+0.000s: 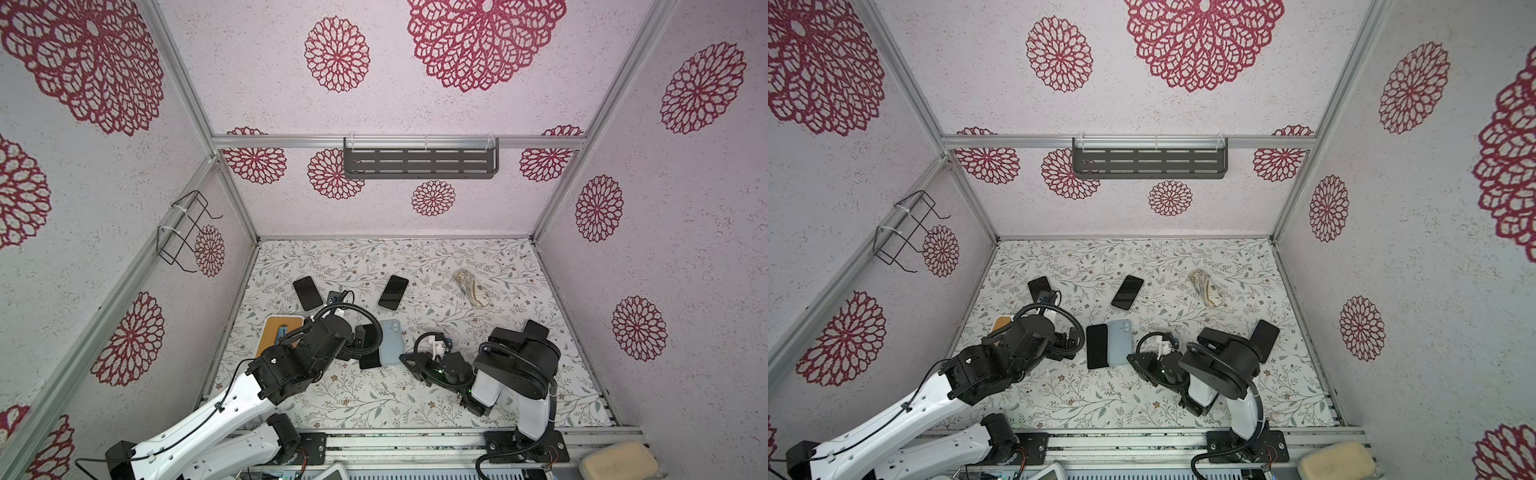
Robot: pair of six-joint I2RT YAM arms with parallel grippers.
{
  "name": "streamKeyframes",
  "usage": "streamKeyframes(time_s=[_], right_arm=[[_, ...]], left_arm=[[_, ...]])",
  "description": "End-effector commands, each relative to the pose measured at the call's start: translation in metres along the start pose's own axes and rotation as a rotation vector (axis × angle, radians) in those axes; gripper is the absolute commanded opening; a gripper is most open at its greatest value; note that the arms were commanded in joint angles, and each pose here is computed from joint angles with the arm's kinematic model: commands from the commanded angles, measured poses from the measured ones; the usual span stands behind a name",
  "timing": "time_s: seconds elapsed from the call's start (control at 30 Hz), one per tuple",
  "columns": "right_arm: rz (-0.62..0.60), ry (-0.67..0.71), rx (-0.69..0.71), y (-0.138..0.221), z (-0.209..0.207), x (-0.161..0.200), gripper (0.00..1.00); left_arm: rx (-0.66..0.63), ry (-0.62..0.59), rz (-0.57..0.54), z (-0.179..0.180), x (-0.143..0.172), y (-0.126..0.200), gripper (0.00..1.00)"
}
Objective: Take the phone out of the phone case
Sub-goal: Place the phone case at the center of the table.
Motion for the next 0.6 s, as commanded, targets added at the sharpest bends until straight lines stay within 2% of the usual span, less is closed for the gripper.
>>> streamKeyframes(time_s=[0.0,0.17,0.3,0.57], right_arm=[[0.005,-0.01,0.033,-0.007,-0.002,0.011,0.0],[0.012,0.029,0.088,-0.017,0.004,0.017,0.0],[-0.02,0.046,0.102,-0.011,0.005,0.012,0.0],[-0.029,0.131,0.221,0.003,0.0,0.006,0.0]], left_arm=[[-0.023,0.035,-0.023,0.006,-0.007,0.008,0.97],[-0.027,0.041,-0.031,0.009,-0.007,0.011,0.97],[-0.022,0.051,-0.037,0.012,-0.005,0.014,0.97],[-0.019,0.061,-0.045,0.017,-0.002,0.017,0.97]])
Point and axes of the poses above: each gripper's point midway between its finger pads, its own y axis back along the fingers, its own z axis along the line the jaws close on, x = y × z, the point moved 9 cm from there along y, back along the fingers, and after that the axes turned 10 degrees about y, right-handed, at the moved point
